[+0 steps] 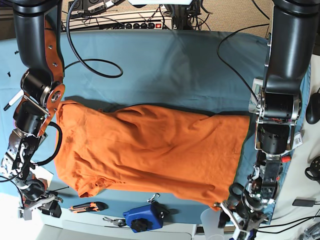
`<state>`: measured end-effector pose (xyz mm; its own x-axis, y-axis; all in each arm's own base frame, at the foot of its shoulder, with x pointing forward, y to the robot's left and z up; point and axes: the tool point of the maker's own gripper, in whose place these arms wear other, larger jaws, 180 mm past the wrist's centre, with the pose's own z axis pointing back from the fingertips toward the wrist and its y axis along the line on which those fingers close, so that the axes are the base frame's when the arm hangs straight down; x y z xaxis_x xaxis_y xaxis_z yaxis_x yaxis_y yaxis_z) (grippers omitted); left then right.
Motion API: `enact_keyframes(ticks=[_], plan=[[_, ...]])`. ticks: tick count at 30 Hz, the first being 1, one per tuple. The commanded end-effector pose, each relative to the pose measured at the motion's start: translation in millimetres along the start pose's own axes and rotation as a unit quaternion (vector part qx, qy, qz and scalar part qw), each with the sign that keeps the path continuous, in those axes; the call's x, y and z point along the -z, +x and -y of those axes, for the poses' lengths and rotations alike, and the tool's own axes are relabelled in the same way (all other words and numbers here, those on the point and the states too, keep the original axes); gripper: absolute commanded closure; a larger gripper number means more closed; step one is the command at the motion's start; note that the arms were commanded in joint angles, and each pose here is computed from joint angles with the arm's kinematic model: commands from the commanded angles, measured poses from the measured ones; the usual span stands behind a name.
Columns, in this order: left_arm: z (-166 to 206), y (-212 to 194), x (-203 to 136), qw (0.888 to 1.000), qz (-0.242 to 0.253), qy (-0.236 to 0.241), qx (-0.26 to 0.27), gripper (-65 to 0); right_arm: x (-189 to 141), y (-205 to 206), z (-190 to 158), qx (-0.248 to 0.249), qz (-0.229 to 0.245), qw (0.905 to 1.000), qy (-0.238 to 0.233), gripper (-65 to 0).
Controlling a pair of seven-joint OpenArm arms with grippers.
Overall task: Layout the t-shirt on the table in an organized manner, then fold the t-shirt properly
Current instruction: 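Lower the stretched t-shirt flat onto the table with both grippers, then release the t-shirt and raise both grippers away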
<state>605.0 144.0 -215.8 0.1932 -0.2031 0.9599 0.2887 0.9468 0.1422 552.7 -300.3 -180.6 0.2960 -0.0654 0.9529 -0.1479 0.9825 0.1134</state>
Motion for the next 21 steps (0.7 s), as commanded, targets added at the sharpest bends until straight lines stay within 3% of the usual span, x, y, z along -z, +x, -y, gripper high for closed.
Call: enact_keyframes(ticks=[1, 4, 7, 11, 15, 18, 21], plan=[[-8.3, 37.3, 0.7, 1.0, 0.031, 0.003, 0.005, -36.7, -5.7, 37.4, 3.4, -0.006, 0.042, 0.9991, -0.002, -24.3], [5.4, 22.3, 0.5, 0.999, -0.012, -0.036, 0.01, -36.5, -6.3, 33.3, 4.8, -0.006, 0.03, 0.9995, -0.003, -24.3], [21.9, 9.1, -4.3, 0.995, -0.054, -0.087, -0.022, -34.8, -11.8, 32.1, 8.0, 0.021, 0.021, 0.9995, 0.008, -24.3], [29.1, 6.7, -19.3, 0.984, -0.091, -0.123, -0.089, -18.3, -29.8, 38.0, 14.6, 0.055, 0.021, 0.9977, 0.035, -24.2], [24.2, 21.3, -46.7, 0.978, -0.092, -0.138, -0.129, -9.5, -59.8, 37.7, 29.9, 0.035, 0.022, 0.9988, 0.027, -24.2], [9.7, 29.7, -75.1, 0.971, -0.094, -0.119, -0.187, -3.6, -84.0, 29.3, 35.5, 0.004, 0.019, 0.9997, 0.014, -24.2], [-5.9, 25.1, -104.1, 0.972, -0.123, -0.091, -0.179, 0.0, -108.1, 23.0, 34.2, -0.01, 0.035, 0.9993, 0.007, -24.2]])
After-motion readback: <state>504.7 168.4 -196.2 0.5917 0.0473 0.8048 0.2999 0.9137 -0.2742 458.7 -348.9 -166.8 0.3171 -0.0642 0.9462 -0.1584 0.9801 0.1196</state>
